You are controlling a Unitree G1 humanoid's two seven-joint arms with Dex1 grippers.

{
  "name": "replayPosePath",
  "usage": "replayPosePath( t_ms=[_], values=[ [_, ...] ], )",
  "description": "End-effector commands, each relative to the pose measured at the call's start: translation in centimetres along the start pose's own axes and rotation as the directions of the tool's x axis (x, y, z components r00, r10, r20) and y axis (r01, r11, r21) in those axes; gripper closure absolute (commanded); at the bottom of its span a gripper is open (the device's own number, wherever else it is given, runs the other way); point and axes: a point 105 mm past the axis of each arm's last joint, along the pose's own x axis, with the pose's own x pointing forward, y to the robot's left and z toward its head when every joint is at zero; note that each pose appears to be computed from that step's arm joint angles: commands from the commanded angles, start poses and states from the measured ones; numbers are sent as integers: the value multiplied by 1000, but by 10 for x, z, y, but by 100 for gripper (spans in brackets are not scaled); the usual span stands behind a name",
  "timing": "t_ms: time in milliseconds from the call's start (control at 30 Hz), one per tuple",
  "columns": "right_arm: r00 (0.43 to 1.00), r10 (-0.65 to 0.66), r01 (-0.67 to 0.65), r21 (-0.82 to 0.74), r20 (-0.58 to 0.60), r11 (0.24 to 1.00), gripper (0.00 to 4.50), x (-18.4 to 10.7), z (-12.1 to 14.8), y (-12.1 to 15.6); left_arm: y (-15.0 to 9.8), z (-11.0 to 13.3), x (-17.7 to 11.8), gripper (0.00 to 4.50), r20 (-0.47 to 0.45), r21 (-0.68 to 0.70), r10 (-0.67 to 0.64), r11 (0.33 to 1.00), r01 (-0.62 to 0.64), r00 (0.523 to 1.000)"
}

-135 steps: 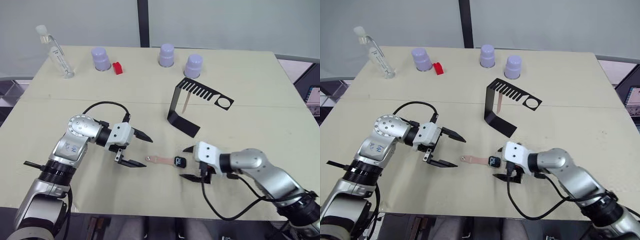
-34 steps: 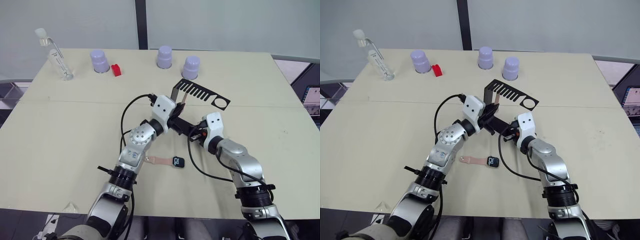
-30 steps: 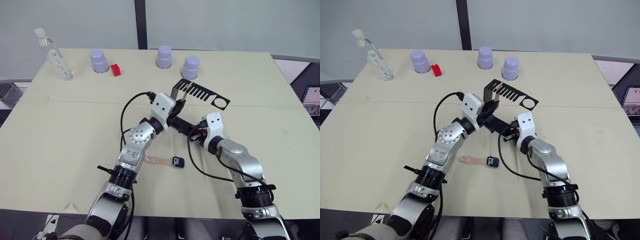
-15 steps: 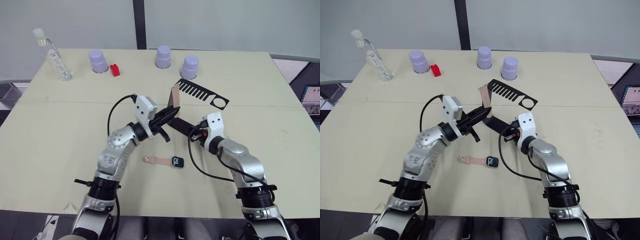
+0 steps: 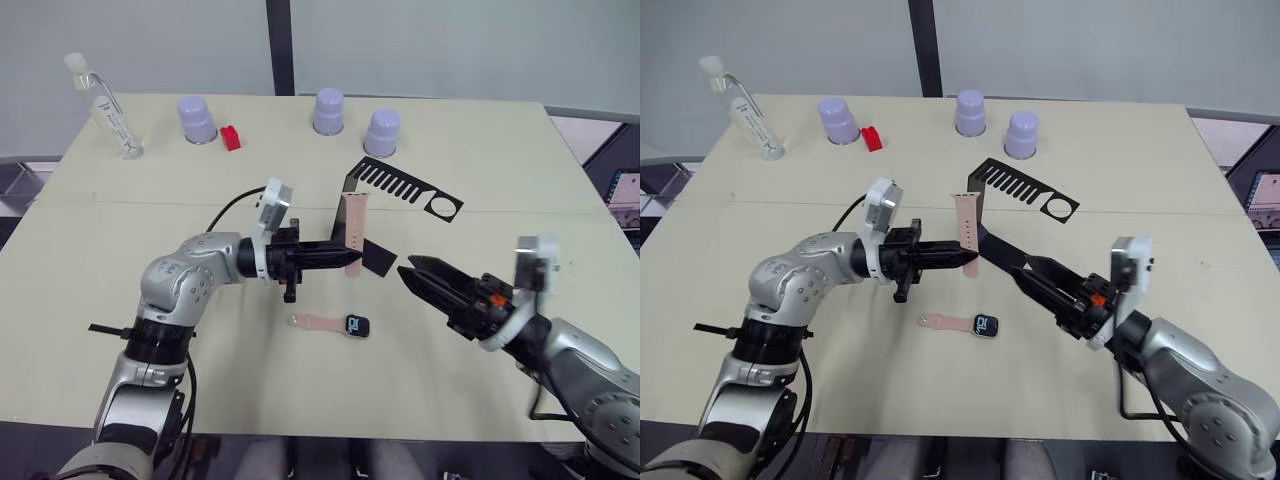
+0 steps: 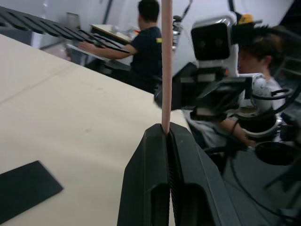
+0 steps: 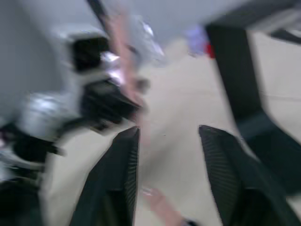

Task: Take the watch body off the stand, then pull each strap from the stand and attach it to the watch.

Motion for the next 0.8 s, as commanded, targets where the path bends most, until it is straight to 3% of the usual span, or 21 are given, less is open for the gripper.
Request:
replayPosePath(
  t_ms=[33,67,100,367,433,567,800],
  values=[
    [993,36,-43,62,112,997,71,9,25,18,-16,12,17,450,28,-37,-162,986,163,986],
    [993,38,-47,75,116,996,14,11,28,19,-17,12,19,450,24,-42,-181,982,182,983],
    [993,42,-52,84,113,995,6,14,28,20,-17,10,22,450,13,-30,-188,982,188,982],
    [996,-8,2,73,83,997,6,28,26,11,-14,10,31,450,30,-57,-220,974,221,975],
    [996,-6,-1,76,93,997,57,28,27,11,-15,9,32,450,28,-55,-222,973,223,975],
    [995,-2,-6,77,98,997,232,30,26,11,-17,5,33,450,20,-50,-223,973,223,975],
    [991,19,-32,98,129,995,232,33,29,12,-19,9,34,450,35,-53,-220,974,221,975]
  ],
)
